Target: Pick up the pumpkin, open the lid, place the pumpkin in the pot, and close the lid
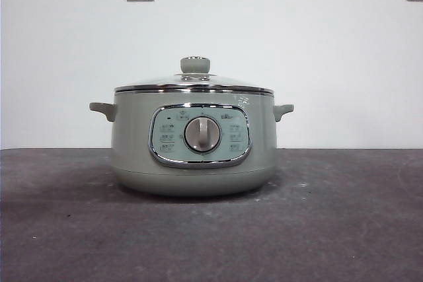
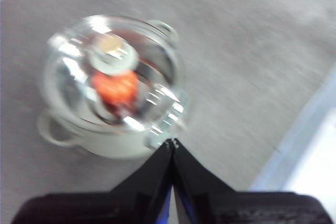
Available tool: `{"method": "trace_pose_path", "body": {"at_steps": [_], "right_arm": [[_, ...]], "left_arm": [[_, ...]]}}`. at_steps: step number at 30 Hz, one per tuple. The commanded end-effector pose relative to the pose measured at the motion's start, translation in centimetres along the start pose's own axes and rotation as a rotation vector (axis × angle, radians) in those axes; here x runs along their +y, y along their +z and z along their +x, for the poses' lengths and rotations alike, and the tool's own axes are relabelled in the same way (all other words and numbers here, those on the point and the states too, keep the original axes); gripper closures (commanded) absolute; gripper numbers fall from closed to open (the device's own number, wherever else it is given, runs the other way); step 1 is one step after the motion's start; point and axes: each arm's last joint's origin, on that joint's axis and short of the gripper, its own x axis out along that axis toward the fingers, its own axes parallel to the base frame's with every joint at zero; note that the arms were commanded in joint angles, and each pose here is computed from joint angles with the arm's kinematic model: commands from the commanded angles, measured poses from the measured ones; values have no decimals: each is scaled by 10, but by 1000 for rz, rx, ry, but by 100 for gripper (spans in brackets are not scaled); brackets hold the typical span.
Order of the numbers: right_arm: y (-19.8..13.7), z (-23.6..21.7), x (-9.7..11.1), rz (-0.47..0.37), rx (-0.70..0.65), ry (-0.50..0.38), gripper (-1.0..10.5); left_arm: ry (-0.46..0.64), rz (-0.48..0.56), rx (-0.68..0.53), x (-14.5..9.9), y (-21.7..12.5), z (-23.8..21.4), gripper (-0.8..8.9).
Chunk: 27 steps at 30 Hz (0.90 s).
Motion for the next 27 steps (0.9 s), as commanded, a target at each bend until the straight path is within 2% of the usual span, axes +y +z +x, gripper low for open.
{"method": "trace_pose_path", "body": {"at_steps": [1, 7, 11, 16, 21, 27], "right_arm": [[-2, 0, 0, 11, 16, -1, 947], [-2, 0, 0, 11, 16, -2, 947], [-2, -1, 0, 11, 14, -1, 947], [-2, -1, 1, 10, 13, -1, 947], [-3, -2, 1, 10, 12, -1, 947], [-3, -2, 1, 10, 12, -1, 946]], "left_arm": [[75, 65, -176, 2, 3, -25, 815], [238, 127, -477, 1, -14, -64, 815], [366, 162, -578, 1, -43, -67, 815], [511, 157, -632, 6, -92, -46, 815], [550, 159, -677, 12, -144, -10, 815], [563, 105, -686, 18, -202, 33, 815]]}}
